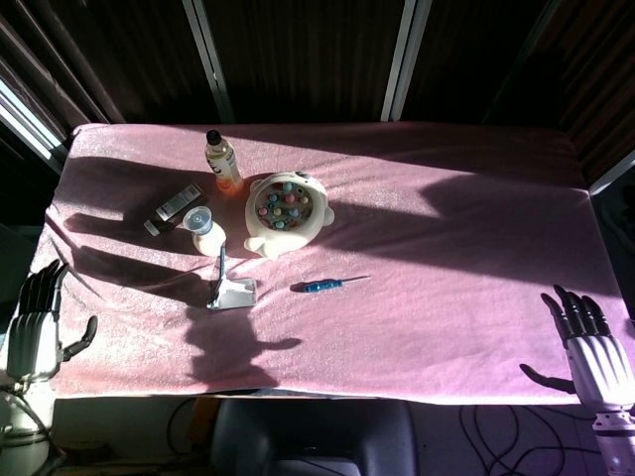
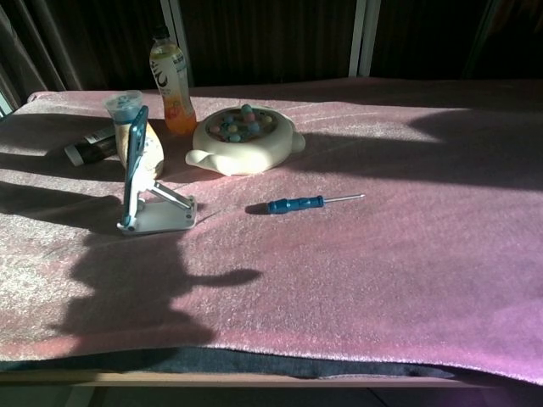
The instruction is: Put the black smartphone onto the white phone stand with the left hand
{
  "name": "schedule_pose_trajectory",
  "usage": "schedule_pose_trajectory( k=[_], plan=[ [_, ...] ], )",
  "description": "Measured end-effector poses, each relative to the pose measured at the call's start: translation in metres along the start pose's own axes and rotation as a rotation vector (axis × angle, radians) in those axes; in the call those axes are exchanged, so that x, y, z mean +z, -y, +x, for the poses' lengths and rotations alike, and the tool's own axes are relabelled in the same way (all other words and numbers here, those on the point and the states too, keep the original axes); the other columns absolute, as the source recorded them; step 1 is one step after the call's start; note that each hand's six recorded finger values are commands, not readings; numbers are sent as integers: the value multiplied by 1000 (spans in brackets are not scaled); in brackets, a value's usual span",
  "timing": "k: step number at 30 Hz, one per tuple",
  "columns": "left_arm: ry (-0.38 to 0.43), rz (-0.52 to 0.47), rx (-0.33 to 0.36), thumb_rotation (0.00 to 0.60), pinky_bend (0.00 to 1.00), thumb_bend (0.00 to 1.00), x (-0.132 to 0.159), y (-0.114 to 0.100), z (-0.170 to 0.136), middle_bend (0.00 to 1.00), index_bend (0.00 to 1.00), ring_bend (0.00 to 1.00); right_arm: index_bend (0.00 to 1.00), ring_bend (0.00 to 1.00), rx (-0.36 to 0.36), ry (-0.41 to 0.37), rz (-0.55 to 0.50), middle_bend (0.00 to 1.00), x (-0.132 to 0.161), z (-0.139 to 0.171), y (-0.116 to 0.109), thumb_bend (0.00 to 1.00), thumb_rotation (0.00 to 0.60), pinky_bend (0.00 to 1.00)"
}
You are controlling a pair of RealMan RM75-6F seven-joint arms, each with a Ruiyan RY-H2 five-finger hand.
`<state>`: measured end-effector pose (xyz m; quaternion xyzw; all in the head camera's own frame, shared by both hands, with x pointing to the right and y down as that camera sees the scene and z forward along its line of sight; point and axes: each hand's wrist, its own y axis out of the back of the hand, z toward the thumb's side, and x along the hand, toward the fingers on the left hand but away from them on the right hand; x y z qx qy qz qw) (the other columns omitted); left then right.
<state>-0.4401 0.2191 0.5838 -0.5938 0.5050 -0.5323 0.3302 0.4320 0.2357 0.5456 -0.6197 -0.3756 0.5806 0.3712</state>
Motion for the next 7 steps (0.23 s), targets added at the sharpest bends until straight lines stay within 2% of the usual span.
schedule_pose_trajectory(
  k=[3,7],
  plan=[
    [-25,84,-48,600,0,352,1,-5,-17,0,0,0,0,0,-1,-2,-6,0,-1,0,-1,152,600,0],
    [-12,155,-106,600,0,358,-3,-9,-29,0,0,0,0,0,-3,-2,-5,0,-1,-2,-1,151,600,0]
  ],
)
